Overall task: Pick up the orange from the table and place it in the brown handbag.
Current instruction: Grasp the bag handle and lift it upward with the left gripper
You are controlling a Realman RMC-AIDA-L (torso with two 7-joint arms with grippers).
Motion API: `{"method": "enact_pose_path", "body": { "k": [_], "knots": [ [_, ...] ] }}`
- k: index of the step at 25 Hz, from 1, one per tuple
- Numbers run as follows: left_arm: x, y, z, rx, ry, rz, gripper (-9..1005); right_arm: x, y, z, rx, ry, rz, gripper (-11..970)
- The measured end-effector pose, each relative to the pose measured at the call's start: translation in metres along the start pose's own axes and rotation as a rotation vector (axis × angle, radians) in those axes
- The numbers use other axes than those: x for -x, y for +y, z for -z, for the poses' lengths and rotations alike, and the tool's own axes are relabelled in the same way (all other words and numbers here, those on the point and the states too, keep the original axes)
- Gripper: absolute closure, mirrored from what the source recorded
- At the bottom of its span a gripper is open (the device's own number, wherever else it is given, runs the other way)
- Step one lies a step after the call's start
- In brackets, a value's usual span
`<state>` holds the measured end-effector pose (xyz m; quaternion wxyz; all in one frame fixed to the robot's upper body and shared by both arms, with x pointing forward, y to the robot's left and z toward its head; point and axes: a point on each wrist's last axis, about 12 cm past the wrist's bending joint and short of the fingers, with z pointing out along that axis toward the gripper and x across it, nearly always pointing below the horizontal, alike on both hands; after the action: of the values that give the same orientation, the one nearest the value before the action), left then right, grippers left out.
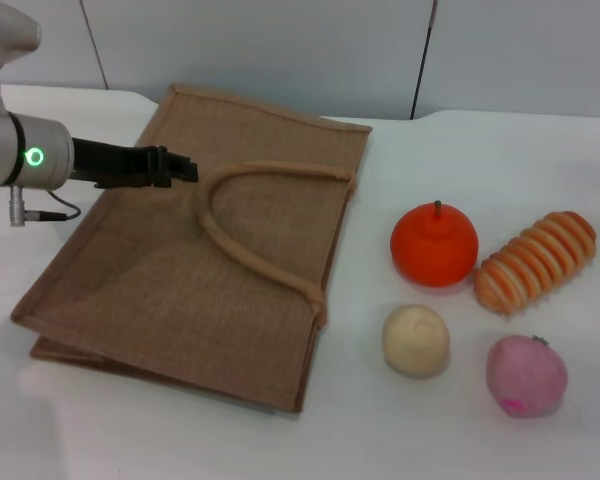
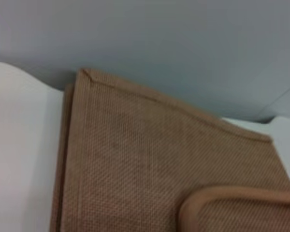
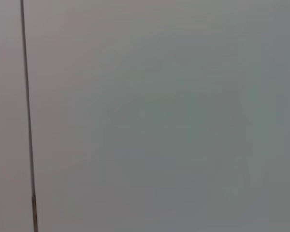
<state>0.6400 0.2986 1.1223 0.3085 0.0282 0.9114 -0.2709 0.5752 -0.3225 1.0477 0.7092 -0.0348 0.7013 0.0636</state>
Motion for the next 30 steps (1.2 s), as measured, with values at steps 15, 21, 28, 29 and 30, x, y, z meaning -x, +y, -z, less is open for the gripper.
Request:
{"method": "enact_pose_path", "body": {
  "k": [15,21,28,29,30],
  "knots": [
    [0.005,-0.004,-0.009,0.049,0.028,-0.081,562,0.001,0.001,-0.003,0.005,0.002,-0.001,146],
    [0.003,-0.010,-0.023,0.052,0.022,-0.158,563,0.002,0.002,-0.004,0.006,0.000,-0.001,147],
    [0.000,-0.017,-0.036,0.049,0.033,-0.198,564,0.002,0.003,-0.005,0.012,-0.002,-0.002,148],
    [-0.001,-0.017,-0.036,0.048,0.036,-0.197,565,0.002,0.003,-0.005,0.012,-0.002,-0.002,148],
    [-0.002,-0.017,-0.036,0.049,0.041,-0.198,565,0.002,0.003,-0.005,0.012,-0.002,-0.003,149]
  ]
}}
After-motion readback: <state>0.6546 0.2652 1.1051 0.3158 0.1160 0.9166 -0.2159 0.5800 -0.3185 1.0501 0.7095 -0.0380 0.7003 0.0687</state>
